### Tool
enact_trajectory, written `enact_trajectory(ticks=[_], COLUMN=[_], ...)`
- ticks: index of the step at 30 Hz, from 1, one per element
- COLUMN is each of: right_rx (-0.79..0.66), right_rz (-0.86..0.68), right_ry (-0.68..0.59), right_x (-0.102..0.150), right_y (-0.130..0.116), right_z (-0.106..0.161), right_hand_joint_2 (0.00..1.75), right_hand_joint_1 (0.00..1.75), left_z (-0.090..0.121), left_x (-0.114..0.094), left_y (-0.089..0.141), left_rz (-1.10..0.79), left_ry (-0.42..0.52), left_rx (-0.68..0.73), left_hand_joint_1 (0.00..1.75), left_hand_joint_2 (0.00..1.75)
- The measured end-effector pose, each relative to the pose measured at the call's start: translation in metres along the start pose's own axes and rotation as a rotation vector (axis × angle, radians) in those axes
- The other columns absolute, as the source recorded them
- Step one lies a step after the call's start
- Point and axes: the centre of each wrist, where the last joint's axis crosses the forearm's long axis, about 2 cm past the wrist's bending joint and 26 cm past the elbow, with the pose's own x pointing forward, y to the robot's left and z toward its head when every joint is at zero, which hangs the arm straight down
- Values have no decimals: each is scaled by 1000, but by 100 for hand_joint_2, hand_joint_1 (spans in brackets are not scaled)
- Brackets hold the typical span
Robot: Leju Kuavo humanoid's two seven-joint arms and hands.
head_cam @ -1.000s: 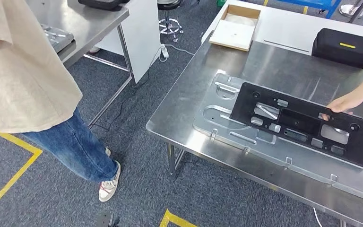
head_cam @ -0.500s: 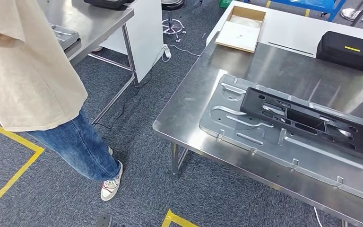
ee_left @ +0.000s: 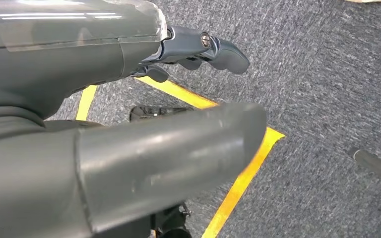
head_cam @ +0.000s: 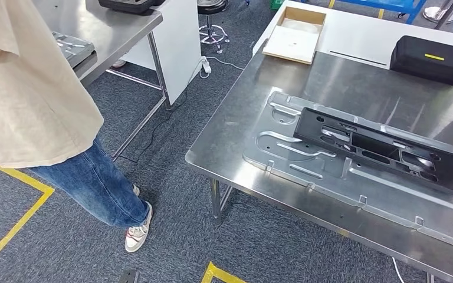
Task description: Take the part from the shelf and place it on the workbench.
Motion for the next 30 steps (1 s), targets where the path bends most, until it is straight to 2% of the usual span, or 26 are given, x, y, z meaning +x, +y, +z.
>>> enact_trajectory(ticks=[30], right_rx=[-46], right_rz=[-4], right_ry=[-2], right_x=[3], right_y=[-2], right_z=[-12], right_hand_joint_2=[175], right_hand_joint_1=[0], left_z=[-2], left_x=[5], left_y=[-3], left_rz=[14], left_ry=[1], left_rx=[-23], left_hand_joint_1=[0], left_hand_joint_2=[0])
